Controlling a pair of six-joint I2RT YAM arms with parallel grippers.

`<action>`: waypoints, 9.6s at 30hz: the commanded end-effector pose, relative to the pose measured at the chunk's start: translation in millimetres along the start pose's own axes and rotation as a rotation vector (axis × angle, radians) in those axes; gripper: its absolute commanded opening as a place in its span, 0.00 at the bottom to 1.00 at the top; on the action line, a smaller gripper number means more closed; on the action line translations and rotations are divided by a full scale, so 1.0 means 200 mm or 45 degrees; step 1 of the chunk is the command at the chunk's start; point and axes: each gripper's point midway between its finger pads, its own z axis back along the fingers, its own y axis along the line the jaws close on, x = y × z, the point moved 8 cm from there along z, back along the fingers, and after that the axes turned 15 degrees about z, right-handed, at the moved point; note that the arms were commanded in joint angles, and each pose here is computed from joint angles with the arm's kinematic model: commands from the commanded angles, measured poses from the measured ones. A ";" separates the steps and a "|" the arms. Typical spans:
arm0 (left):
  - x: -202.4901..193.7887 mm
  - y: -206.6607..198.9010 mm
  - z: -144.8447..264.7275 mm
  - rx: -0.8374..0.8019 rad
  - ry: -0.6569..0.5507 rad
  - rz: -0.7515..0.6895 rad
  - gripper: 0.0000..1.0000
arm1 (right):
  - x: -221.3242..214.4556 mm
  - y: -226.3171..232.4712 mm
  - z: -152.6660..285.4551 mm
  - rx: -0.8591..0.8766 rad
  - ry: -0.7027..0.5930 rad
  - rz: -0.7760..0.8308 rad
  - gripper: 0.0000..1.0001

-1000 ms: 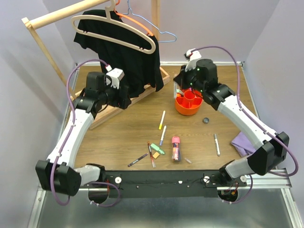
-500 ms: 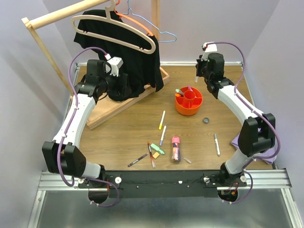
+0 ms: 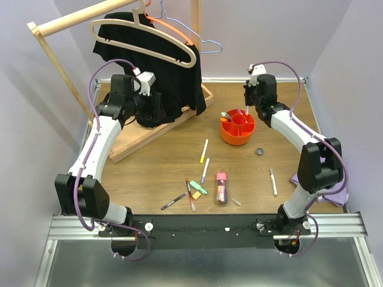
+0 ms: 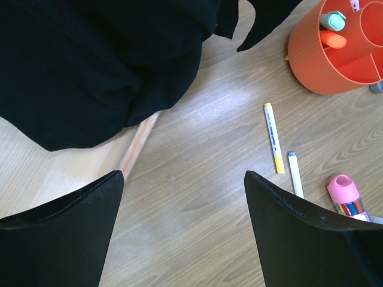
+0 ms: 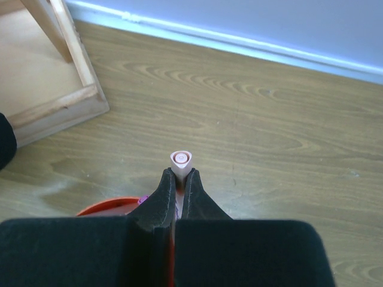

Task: Sort the stationery into containers
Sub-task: Place the pen in the storage box, then pick up the pen from the center of the board, then place the pen in the storage box, then pick up the pen from the center of the board, then place the pen in the storage box.

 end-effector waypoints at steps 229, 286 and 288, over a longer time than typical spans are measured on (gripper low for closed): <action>-0.29 0.15 0.48 0.141 -0.208 0.190 0.94 | -0.56 1.34 0.49 2.216 -0.334 2.198 0.45; -0.04 -0.11 0.14 -0.277 0.064 -0.105 0.93 | -0.18 -0.06 -0.07 0.603 -0.157 -0.018 0.01; -0.03 -0.11 0.13 -0.278 0.067 -0.113 0.93 | -0.21 -0.05 -0.08 0.601 -0.146 -0.019 0.01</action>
